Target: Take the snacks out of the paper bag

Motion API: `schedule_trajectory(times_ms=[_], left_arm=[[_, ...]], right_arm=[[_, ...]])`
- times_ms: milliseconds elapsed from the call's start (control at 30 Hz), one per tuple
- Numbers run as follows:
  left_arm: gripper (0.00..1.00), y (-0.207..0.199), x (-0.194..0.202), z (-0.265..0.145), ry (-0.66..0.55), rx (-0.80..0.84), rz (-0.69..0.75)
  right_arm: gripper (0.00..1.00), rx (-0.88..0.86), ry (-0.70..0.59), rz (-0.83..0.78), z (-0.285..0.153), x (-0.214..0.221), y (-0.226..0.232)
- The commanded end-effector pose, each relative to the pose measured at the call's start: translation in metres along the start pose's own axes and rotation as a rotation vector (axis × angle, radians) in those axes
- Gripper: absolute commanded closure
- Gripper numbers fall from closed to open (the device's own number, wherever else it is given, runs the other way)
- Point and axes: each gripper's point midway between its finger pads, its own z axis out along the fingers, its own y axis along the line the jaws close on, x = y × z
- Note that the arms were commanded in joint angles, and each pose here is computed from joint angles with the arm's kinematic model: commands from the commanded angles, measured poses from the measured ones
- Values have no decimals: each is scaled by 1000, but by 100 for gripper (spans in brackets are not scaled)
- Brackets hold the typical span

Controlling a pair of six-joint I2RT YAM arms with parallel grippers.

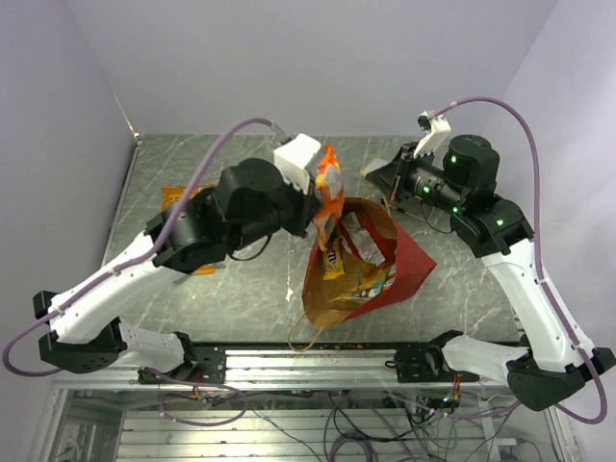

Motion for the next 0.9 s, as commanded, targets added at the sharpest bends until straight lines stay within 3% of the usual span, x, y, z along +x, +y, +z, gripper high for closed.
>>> schedule_trajectory(times_ms=[0,267,633,867], left_arm=[[93,43,-35,-15,-73,-197,-1],[93,146,-42,-32,-83,-558,-140],[93,302,47,-96,207,-1056,-288],[93,356,97,-152,317,-1276,-417]], right_arm=[[100,0,-46,-23,-3,-9,0],[100,-10,-39,-45,3,-13,1],[100,-1,-41,-66,-1,-11,-1],[100,0,-42,-79,-2,-8,-2]])
